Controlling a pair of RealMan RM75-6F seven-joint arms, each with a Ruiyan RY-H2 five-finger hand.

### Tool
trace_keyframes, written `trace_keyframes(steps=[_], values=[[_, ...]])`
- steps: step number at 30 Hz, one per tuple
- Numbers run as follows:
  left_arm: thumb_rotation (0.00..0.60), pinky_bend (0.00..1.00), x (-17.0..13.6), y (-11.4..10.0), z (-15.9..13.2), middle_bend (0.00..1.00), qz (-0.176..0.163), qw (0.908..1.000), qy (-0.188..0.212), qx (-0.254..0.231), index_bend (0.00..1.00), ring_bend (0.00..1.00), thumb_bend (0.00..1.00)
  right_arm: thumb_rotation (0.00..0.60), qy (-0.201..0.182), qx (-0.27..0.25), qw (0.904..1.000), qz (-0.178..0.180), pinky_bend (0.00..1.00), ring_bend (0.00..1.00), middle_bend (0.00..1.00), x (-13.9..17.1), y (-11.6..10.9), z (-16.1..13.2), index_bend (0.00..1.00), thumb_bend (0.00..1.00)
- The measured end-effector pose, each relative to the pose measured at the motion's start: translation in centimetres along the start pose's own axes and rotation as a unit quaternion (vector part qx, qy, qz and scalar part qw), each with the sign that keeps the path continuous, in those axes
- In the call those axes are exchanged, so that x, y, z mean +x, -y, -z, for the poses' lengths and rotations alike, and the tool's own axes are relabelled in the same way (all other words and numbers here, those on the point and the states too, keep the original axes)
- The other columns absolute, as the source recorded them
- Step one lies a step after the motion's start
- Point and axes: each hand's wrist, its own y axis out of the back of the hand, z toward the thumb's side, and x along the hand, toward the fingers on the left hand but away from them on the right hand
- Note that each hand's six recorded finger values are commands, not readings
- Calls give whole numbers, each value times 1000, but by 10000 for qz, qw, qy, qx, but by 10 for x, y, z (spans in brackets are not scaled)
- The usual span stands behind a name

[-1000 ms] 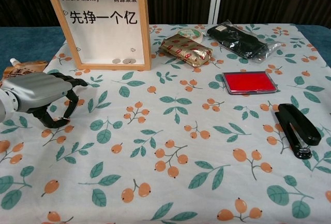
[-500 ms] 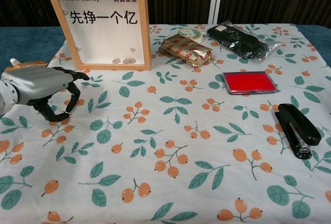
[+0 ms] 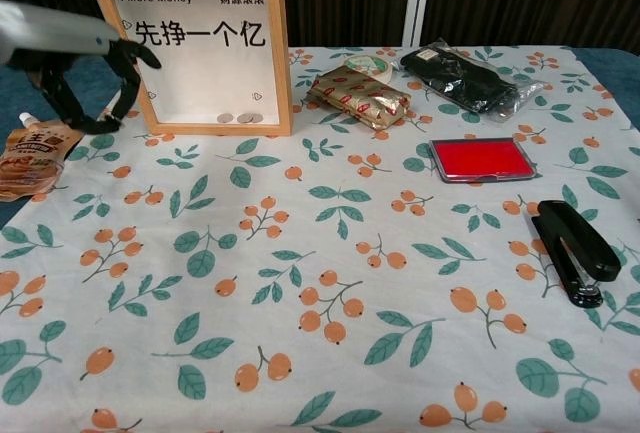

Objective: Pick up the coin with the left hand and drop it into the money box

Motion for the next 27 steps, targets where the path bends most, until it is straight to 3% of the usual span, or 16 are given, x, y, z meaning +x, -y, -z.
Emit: trace_keyframes(steps=[12,20,27], values=[[600,0,-23,-106,0,15,-10,9994,-210,-279,638,0,601,600,70,75,9999,-55,0,0,0,-2,6,2,0,301],[600,0,-9,-147,5,14,100,9972,-344,-661,638,0,618,600,190,192,9996,-18,0,0,0,-5,7,9,0,301],[600,0,20,-174,32,15,188,9936,-709,-855,648,0,633,600,274,397,9988,-3,0,0,0,-8,12,13,0,301]])
